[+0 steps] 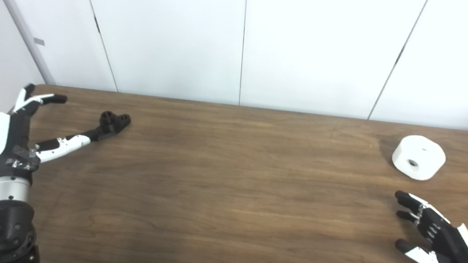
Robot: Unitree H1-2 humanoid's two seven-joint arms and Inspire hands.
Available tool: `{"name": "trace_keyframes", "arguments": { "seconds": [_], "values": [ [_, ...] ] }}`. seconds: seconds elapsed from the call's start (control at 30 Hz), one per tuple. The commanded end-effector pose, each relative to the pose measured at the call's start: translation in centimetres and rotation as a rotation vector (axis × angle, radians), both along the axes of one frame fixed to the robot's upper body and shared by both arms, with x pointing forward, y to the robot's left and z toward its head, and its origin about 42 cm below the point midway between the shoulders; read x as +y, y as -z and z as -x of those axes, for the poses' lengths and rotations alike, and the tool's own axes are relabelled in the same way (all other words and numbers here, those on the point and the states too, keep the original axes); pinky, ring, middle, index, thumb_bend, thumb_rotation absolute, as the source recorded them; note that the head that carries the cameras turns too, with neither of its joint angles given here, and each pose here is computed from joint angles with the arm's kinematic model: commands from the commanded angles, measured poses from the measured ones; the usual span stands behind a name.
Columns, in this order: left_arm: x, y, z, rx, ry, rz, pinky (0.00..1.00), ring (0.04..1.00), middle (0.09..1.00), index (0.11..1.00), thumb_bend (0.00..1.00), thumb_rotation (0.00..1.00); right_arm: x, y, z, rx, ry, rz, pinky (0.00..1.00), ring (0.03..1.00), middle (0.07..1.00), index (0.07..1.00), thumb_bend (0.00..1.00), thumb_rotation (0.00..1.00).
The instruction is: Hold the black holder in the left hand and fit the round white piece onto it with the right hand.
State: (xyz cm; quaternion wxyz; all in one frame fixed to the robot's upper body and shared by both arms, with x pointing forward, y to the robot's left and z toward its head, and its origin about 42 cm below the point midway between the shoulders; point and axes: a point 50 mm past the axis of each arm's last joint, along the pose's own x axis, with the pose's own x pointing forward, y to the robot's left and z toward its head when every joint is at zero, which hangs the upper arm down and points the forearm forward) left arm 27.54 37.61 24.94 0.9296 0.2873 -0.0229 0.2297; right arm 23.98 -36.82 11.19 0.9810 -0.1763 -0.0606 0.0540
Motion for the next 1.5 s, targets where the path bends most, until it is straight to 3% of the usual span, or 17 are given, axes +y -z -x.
{"name": "trace_keyframes", "arguments": {
  "seconds": [0.0, 0.2, 0.5, 0.9, 1.2, 1.47],
  "values": [
    [0.2, -0.8, -1.1, -0.007, 0.003, -0.020, 1.00, 1.000, 1.000, 0.774, 0.93, 0.23, -0.8, 2.2, 1.4, 0.091, 0.036, -0.011, 0.86, 0.894, 0.883, 0.794, 0.91, 0.55],
    [0.4, 1.1, -2.6, 0.073, 0.008, -0.012, 1.00, 1.000, 1.000, 0.803, 1.00, 0.33, -1.3, 2.2, 1.4, 0.100, 0.032, -0.025, 0.87, 0.901, 0.893, 0.816, 0.88, 0.53],
    [-0.1, 3.2, -4.3, 0.183, -0.009, -0.057, 1.00, 1.000, 1.000, 0.817, 1.00, 0.42, -1.8, 2.3, 1.4, 0.107, 0.029, -0.044, 0.89, 0.923, 0.903, 0.811, 0.87, 0.53],
    [-0.6, 5.8, -6.7, 0.261, -0.052, -0.057, 1.00, 1.000, 1.000, 0.811, 1.00, 0.39, -2.3, 2.3, 1.4, 0.110, 0.023, -0.043, 0.89, 0.924, 0.905, 0.818, 0.87, 0.52],
    [0.1, 6.1, -7.9, 0.269, -0.103, -0.061, 1.00, 1.000, 1.000, 0.824, 1.00, 0.37, -2.6, 2.4, 1.4, 0.110, 0.018, -0.059, 0.91, 0.935, 0.912, 0.825, 0.85, 0.50],
    [0.4, 5.7, -7.9, 0.255, -0.115, -0.065, 1.00, 1.000, 1.000, 0.825, 1.00, 0.39, -3.0, 2.7, 1.3, 0.102, 0.018, -0.031, 0.90, 0.923, 0.907, 0.828, 0.87, 0.55]
  ]
}}
